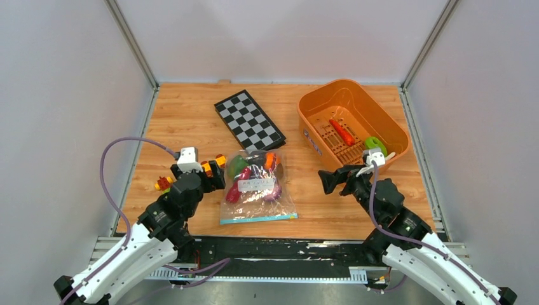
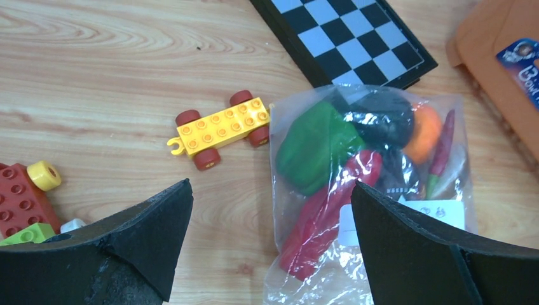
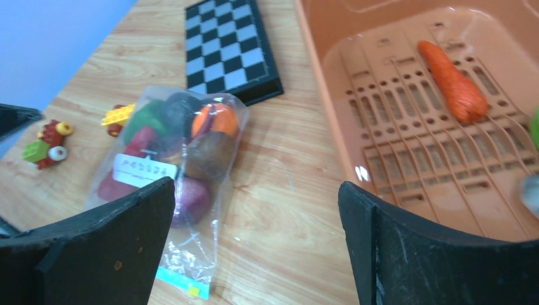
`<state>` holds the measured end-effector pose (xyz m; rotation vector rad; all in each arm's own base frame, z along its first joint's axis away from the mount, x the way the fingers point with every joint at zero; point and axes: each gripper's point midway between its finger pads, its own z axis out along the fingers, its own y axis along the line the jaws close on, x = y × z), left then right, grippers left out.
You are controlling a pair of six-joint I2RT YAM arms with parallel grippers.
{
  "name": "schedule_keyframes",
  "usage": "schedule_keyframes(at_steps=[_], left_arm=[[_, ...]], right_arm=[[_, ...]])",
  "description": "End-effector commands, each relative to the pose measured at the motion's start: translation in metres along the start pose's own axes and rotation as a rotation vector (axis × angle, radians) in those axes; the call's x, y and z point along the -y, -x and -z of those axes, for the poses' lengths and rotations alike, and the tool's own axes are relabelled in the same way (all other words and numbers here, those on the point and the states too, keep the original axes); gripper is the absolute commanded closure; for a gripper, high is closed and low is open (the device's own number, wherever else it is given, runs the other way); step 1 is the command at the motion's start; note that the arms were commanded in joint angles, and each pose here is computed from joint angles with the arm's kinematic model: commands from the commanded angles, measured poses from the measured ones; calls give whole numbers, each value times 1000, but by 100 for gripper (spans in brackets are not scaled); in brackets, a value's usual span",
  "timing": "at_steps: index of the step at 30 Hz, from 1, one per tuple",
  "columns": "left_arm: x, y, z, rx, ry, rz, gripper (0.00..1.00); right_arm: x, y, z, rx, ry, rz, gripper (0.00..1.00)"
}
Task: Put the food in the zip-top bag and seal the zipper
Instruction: Reset both arms
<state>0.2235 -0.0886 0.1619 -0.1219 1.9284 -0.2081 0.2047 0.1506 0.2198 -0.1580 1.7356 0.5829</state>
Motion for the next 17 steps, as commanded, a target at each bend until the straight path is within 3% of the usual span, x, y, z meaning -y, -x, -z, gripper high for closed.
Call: schedule_keyframes(at_steps=[1, 7, 17], left_arm=[[3, 31, 5, 49, 36, 108, 0], [-2, 31, -3, -7, 149, 85, 0], [8, 44, -5, 26, 113, 108, 0]], right_arm=[[24, 7, 9, -4, -142, -17, 0], [23, 19, 14, -19, -171, -51, 0], [14, 30, 24, 27, -97, -44, 0]])
